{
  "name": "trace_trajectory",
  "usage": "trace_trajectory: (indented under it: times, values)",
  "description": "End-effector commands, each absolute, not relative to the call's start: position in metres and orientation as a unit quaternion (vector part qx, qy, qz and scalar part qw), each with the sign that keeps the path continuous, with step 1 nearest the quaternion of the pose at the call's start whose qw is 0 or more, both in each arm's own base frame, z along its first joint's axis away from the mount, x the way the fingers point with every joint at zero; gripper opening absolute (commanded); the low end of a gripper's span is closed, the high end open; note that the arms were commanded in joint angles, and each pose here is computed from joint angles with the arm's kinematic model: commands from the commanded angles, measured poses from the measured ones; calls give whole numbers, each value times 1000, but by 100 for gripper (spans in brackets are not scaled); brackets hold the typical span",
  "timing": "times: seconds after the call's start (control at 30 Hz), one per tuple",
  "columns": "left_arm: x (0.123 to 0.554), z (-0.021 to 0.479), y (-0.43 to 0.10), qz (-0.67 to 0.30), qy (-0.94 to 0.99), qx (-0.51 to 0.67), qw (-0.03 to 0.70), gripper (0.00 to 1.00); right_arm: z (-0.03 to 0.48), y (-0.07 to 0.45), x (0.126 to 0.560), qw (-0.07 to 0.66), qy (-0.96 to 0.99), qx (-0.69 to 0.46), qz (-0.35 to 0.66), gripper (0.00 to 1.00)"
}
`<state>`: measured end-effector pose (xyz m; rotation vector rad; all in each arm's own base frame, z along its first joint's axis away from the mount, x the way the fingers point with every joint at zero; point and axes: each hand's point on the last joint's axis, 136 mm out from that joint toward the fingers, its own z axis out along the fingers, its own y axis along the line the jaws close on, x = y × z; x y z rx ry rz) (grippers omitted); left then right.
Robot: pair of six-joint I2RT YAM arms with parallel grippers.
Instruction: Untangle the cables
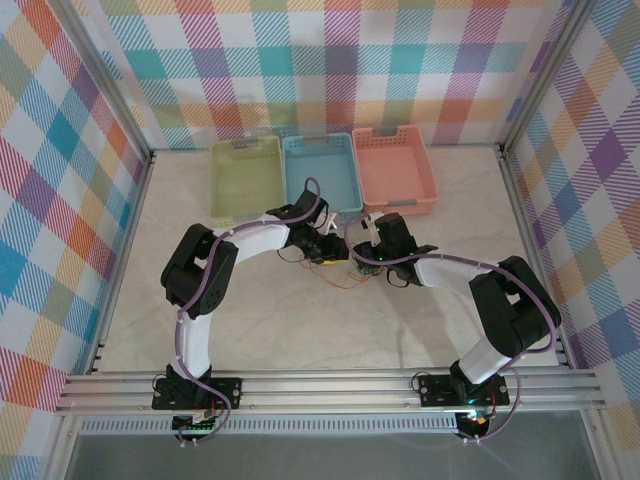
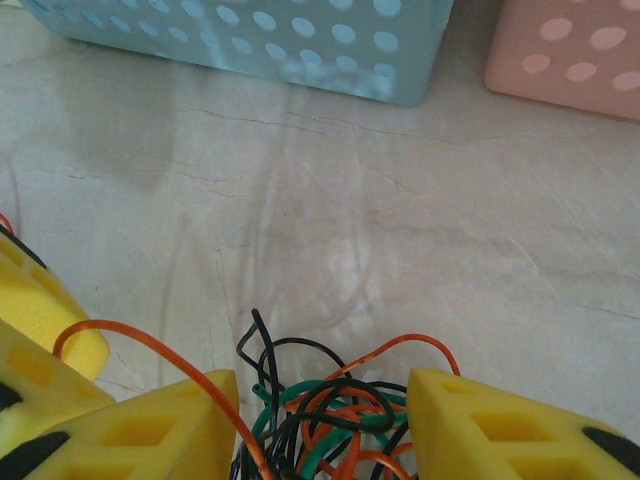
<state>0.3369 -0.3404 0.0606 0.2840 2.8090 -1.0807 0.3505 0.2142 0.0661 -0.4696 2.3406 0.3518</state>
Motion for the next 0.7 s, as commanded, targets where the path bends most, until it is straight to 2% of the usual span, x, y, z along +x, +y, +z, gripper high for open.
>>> trace_trajectory:
  times: [0.0,0.07,0.23,0.43,0.67]
  values:
    - [334,59,-342,-374,922,93,47,29,70,215,351,358,905,-177,147,48]
    - [334,59,-342,-373,922,93,47,24,70,216,351,357,905,-177,147,49]
    - [333,60,-341,-376,921,92,50,0,70,215,351,357,905,-177,148,49]
    - [330,69,-336,-374,921,86,60,0,70,216,351,358,905,-177,148,48]
    - [325,117,-330,-406,903,80,120,0,71,216,351,358,904,-179,149,48]
